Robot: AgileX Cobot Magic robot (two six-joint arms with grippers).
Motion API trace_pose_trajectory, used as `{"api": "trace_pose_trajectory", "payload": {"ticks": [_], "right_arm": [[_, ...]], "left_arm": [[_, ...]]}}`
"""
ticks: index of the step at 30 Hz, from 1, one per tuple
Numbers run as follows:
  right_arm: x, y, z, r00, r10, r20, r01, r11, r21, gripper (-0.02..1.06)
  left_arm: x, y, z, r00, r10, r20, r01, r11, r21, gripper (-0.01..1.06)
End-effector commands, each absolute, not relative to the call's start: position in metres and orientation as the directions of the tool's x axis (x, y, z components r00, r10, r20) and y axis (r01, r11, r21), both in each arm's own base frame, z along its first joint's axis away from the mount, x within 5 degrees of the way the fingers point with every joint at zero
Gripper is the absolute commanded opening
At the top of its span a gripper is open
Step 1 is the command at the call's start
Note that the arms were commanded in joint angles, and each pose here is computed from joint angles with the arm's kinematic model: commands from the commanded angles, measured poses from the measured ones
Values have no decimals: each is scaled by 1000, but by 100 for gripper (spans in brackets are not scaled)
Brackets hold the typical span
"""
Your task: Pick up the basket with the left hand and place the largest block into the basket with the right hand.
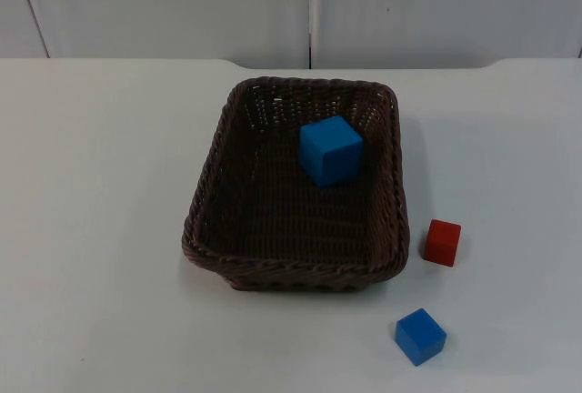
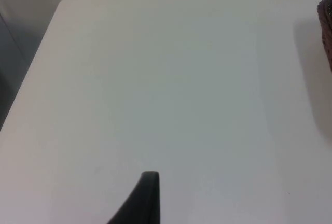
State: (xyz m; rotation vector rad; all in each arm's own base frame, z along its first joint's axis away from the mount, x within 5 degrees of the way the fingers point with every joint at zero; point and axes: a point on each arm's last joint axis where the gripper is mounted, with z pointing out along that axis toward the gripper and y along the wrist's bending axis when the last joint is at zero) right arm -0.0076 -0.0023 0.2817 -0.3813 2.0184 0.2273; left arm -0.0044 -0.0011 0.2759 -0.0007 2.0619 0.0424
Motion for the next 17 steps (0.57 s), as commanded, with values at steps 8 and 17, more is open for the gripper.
{"api": "trace_pose_trajectory", "payload": {"ticks": [8, 17], "right_arm": [[-7, -1, 280, -447, -100, -889, -200, 980, -10, 105], [-7, 0, 280, -456, -46, -889, -81, 997, -10, 105]], "left_arm": [[-5, -1, 275, -473, 8, -881, -28, 999, 25, 105], [-5, -1, 275, -473, 8, -881, -28, 999, 25, 105]]}}
